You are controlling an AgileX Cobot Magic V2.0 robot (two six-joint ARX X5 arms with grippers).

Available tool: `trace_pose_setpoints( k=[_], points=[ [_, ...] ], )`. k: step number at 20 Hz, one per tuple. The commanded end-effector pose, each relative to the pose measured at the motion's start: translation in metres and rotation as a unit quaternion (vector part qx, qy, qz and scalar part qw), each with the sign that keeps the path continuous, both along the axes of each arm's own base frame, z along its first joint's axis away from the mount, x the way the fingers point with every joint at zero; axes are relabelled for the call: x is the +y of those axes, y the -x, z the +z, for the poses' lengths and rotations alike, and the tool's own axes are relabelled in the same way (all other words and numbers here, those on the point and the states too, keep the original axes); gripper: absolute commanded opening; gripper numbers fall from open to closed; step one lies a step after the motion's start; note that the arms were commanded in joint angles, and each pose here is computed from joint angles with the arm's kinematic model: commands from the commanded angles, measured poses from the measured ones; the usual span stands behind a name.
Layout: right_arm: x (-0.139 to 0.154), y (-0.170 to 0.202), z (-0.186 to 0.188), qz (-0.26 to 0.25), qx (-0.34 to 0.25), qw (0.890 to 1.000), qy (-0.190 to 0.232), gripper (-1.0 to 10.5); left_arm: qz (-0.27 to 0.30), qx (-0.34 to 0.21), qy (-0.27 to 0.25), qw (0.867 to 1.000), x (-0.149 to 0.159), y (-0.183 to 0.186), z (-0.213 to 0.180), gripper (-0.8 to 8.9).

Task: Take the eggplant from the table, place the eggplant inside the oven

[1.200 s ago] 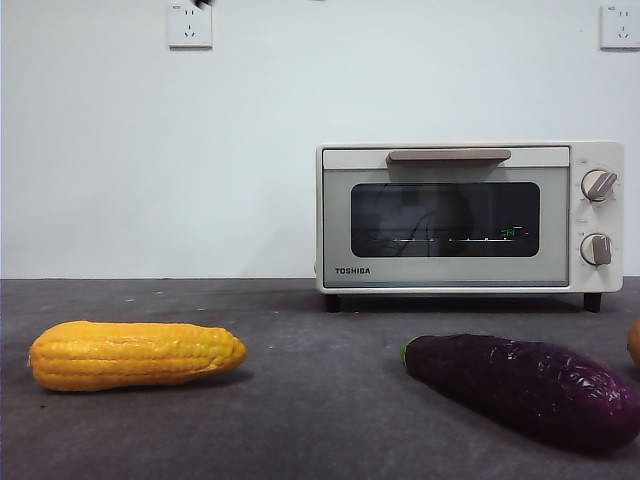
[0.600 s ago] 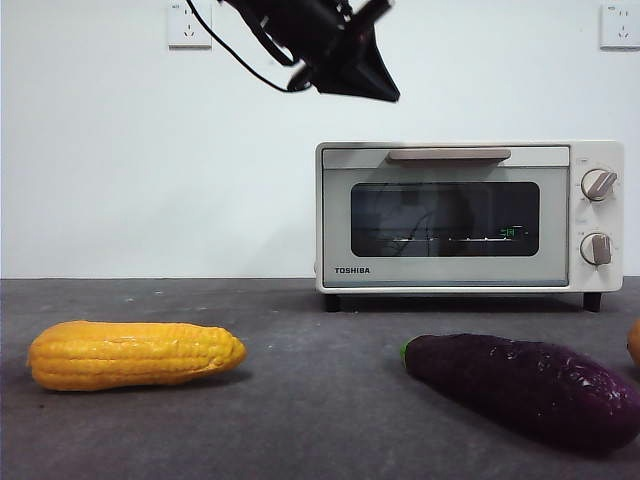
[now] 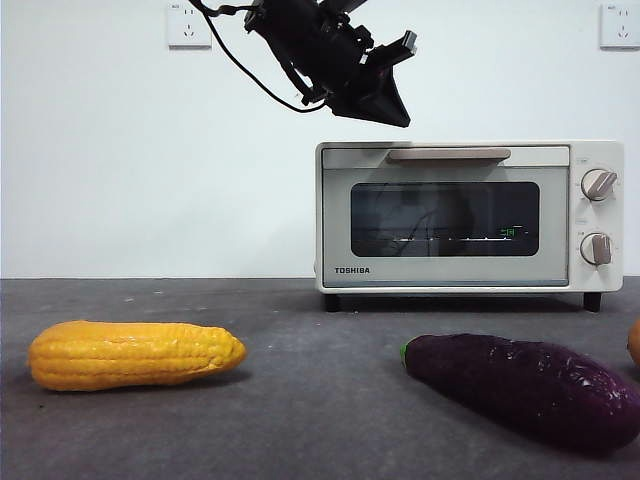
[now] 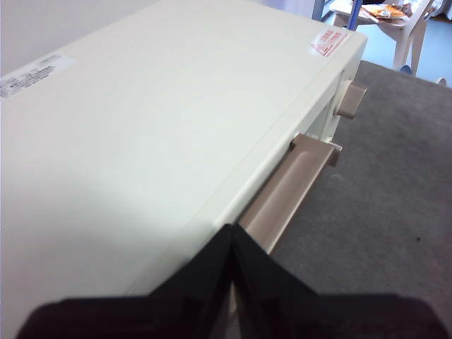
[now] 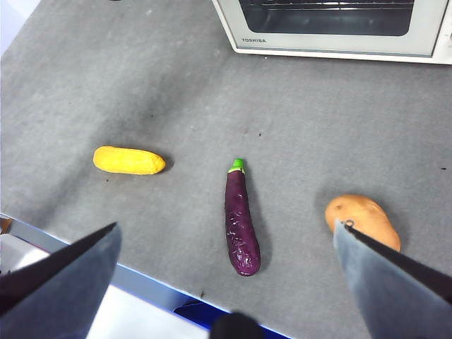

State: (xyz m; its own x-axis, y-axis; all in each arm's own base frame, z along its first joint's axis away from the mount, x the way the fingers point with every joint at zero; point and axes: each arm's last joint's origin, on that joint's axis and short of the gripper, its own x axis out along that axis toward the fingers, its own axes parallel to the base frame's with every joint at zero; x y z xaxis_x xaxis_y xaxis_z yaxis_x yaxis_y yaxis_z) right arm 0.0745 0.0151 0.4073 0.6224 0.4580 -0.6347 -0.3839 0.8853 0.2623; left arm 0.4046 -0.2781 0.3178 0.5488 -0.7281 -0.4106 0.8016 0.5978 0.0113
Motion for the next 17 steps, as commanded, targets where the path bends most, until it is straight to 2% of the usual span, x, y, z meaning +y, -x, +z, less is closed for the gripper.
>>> trace_pose_setpoints(
  k=[1, 9, 17],
  points=[
    [0.0, 0.002, 0.0, 0.005, 0.003, 1.0, 0.001, 5.1, -0.007, -0.001, -0.009, 1.0, -0.007, -0.006, -0.014, -0.06],
    [0.0, 0.001, 0.0, 0.004, 0.002, 1.0, 0.001, 5.1, -0.014, 0.027, -0.027, 0.999, -0.018, -0.011, -0.045, -0.06],
    [0.0, 0.001, 0.0, 0.004, 0.002, 1.0, 0.002, 5.1, -0.039, 0.049, -0.044, 0.997, -0.037, 0.001, -0.057, -0.06]
  ],
)
